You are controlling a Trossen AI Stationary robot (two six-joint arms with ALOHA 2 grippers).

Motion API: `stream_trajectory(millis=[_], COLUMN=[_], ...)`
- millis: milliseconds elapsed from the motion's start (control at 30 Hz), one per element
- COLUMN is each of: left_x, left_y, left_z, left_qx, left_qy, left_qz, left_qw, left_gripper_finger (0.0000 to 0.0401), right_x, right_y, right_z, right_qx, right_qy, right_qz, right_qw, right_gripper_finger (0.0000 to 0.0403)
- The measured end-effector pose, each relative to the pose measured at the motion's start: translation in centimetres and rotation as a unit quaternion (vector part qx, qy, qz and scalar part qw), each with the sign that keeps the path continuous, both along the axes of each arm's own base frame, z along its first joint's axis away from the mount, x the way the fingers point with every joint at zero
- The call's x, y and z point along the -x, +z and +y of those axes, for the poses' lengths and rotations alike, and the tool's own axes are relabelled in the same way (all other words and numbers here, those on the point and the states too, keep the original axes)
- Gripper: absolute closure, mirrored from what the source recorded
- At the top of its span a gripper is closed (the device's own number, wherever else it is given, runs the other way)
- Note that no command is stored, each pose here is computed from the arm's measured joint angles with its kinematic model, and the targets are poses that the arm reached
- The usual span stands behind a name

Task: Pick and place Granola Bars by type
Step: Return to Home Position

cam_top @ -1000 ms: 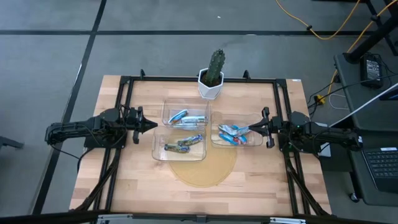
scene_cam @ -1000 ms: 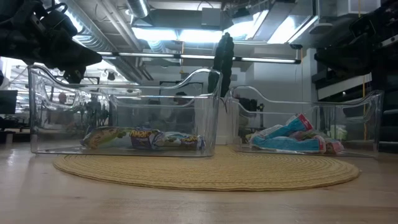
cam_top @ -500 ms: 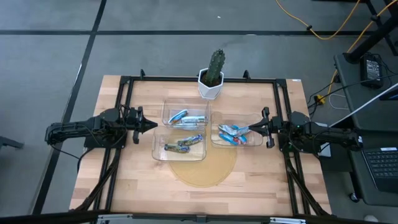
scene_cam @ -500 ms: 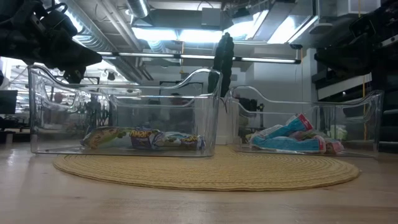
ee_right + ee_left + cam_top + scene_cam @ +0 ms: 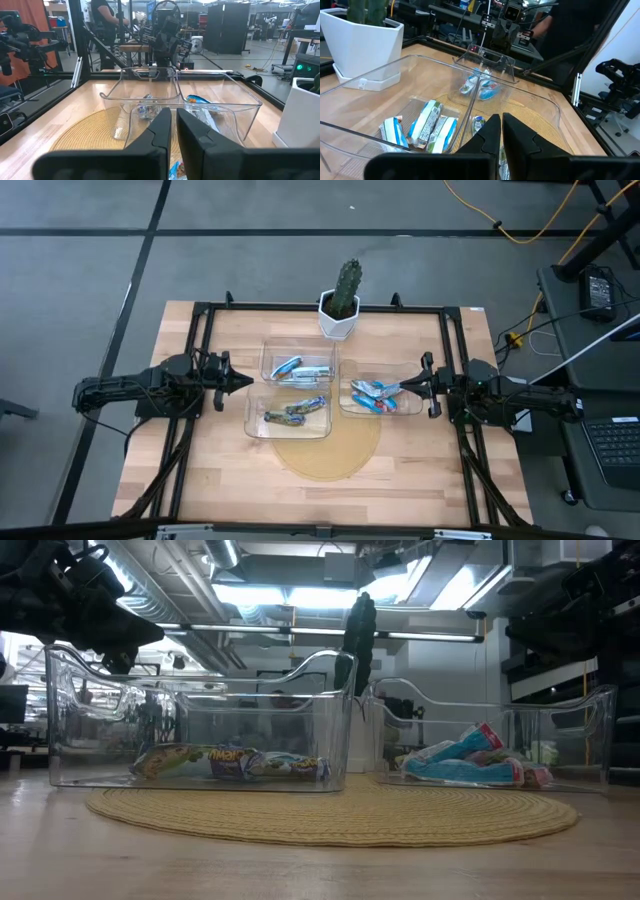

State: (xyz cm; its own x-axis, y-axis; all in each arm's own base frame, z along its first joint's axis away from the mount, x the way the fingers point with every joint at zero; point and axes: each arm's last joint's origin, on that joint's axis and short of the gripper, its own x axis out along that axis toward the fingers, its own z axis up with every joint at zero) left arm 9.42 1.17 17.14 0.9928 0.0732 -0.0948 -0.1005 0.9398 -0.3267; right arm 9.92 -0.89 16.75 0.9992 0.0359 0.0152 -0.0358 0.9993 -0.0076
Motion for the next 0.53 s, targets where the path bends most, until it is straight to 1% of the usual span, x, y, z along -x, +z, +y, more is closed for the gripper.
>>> stream_trajectory(millis=[267, 533], left_x=[0.0, 0.0], left_y=[0.0, 0.0], left_z=[0.0, 0.0], left_qx=[0.0, 0.0], left_qy=[0.0, 0.0], left_qz=[0.0, 0.0], left_qw=[1.0, 1.0], left_gripper_finger=[0.0393, 0.0389], right_x=[0.0, 0.0], right_y=[0.0, 0.0], right_z=[0.0, 0.0], right_qx=[0.0, 0.0], right_qy=[0.0, 0.0], right_qz=[0.0, 0.0], right_qw=[1.0, 1.0], right_gripper_finger=[0.0369, 0.0369])
